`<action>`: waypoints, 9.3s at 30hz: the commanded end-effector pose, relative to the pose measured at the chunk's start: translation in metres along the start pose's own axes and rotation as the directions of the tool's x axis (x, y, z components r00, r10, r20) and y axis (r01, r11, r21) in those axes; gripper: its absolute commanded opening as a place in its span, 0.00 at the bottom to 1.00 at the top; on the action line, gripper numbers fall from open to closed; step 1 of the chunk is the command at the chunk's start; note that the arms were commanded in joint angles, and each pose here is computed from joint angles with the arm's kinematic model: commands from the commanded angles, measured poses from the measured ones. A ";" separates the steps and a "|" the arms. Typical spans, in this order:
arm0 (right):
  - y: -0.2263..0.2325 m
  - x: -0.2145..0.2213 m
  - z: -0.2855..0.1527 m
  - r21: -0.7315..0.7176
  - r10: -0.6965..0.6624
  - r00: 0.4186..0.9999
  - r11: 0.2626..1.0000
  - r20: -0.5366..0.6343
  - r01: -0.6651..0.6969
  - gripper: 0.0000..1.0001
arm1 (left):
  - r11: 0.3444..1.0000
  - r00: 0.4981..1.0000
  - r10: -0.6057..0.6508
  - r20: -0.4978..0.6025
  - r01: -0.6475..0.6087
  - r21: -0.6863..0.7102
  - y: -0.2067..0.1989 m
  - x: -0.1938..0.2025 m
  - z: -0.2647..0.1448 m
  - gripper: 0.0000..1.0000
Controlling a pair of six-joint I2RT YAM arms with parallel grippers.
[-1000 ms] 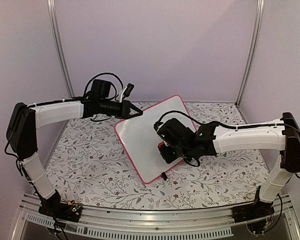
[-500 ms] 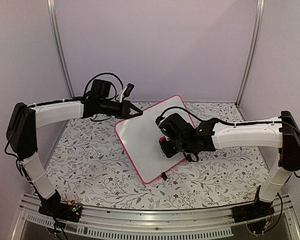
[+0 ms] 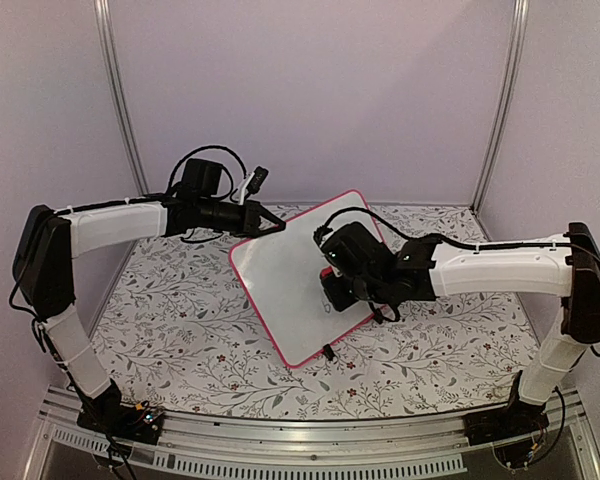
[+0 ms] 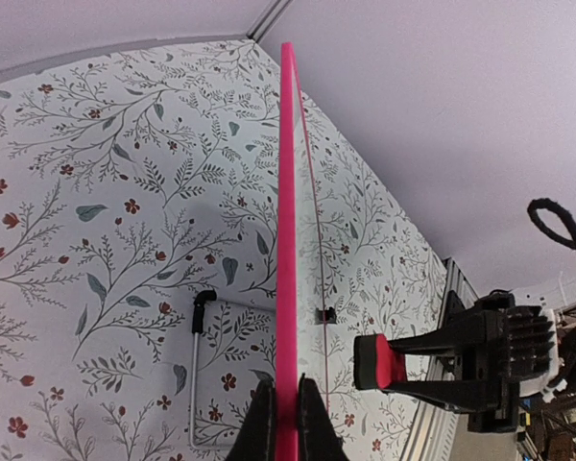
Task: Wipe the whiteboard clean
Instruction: Erase the whiteboard at the center of the board.
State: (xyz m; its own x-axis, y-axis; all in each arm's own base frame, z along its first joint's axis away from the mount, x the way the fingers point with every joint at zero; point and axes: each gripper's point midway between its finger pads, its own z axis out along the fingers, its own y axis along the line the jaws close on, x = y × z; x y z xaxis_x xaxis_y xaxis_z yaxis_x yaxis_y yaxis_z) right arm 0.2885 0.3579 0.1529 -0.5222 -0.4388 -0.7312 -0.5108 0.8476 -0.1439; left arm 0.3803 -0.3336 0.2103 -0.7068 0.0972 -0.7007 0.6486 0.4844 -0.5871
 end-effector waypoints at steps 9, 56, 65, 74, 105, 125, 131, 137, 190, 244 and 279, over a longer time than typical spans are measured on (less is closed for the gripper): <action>-0.010 -0.018 -0.023 -0.003 0.022 0.996 1.000 0.085 -0.022 0.00 | 0.998 0.999 0.023 -0.035 -0.025 -0.064 0.010 0.015 0.013 0.00; 0.031 0.028 0.016 -0.086 -0.081 0.996 0.993 -0.026 0.078 0.00 | 0.998 0.999 0.029 -0.037 -0.031 -0.049 0.004 0.013 0.013 0.00; 0.049 0.015 0.001 -0.150 -0.092 0.995 0.984 0.031 0.095 0.00 | 0.998 0.999 0.025 -0.040 -0.027 -0.055 0.006 0.015 0.014 0.00; 0.074 0.026 0.001 -0.152 -0.160 0.987 0.975 0.010 0.159 0.00 | 0.998 0.999 0.031 -0.029 -0.033 -0.061 0.005 0.012 0.010 0.00; 0.019 -0.012 -0.039 0.019 -0.106 0.992 0.994 0.074 0.104 0.00 | 0.998 0.999 0.017 -0.047 -0.019 -0.055 0.008 0.017 0.016 0.00; 0.022 0.001 0.007 -0.011 -0.092 0.996 0.996 0.011 0.093 0.00 | 0.999 0.999 0.023 -0.040 -0.024 -0.049 0.005 0.014 0.013 0.00; 0.030 0.014 0.011 -0.064 -0.089 0.996 0.994 -0.016 0.088 0.00 | 0.999 0.999 0.023 -0.039 -0.025 -0.049 0.004 0.014 0.013 0.00; 0.031 0.031 0.018 -0.064 -0.085 0.995 0.995 -0.053 0.082 0.00 | 0.999 0.999 0.022 -0.041 -0.024 -0.048 0.005 0.015 0.014 0.00; 0.018 0.106 0.009 -0.043 -0.113 0.967 0.993 -0.230 0.105 0.00 | 0.998 0.999 0.022 -0.045 -0.025 -0.051 0.005 0.016 0.015 0.00; -0.010 0.116 0.024 0.018 -0.070 0.964 0.997 -0.257 0.077 0.00 | 0.999 0.999 0.027 -0.035 -0.028 -0.044 0.001 0.013 0.012 0.00; -0.016 0.026 0.029 0.062 -0.049 0.998 0.997 -0.043 0.051 0.00 | 0.999 0.998 -0.006 -0.058 0.003 -0.040 0.009 0.022 0.021 0.00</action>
State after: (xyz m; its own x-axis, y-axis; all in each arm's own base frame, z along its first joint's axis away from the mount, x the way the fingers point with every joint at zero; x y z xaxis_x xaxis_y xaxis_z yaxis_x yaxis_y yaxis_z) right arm 0.3016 0.3378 0.1287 -0.5099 -0.5070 -0.6949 -0.4948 0.8337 -0.2451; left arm 0.3794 -0.3363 0.2114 -0.7074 0.0980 -0.7000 0.6479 0.4858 -0.5867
